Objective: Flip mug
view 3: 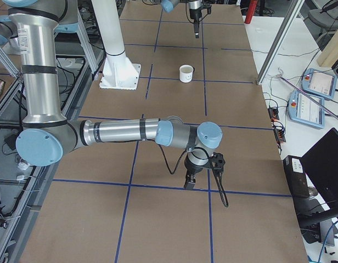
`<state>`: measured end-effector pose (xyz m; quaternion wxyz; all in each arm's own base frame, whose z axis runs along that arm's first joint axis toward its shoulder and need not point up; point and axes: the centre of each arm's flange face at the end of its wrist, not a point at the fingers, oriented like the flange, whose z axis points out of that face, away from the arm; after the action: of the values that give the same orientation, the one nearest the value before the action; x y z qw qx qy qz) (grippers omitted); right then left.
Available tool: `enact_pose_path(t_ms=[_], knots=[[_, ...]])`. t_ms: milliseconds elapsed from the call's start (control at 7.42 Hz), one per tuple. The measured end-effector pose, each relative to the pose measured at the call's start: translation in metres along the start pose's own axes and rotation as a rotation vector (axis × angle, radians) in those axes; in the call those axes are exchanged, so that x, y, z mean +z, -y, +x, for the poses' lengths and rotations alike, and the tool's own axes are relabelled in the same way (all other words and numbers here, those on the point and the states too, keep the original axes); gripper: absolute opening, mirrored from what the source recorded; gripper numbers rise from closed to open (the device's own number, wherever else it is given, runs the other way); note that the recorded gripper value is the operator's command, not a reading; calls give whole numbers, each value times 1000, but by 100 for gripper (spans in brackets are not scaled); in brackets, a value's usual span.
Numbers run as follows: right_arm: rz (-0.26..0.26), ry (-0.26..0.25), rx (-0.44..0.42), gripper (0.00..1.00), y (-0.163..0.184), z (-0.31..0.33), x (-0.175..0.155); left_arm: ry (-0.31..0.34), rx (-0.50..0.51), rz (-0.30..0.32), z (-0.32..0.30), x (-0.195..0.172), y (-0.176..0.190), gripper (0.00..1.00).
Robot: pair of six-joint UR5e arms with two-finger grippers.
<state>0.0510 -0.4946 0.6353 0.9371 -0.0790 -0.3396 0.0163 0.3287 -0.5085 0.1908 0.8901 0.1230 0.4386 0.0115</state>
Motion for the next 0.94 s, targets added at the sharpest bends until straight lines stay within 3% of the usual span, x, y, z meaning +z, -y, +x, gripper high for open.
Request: enact_pose_path(t_ms=[270,404,674,944], knots=[[0,0,0,100,0,0,0,98,192,-50,-164,-16,9,100],[0,0,0,100,0,0,0,160,241,-83,-260,-26,7,100],[0,0,0,100,0,0,0,254,171,-139,-430,-47,-11,100],[0,0,0,100,0,0,0,249,157,-189,-527,-55,-30,100]])
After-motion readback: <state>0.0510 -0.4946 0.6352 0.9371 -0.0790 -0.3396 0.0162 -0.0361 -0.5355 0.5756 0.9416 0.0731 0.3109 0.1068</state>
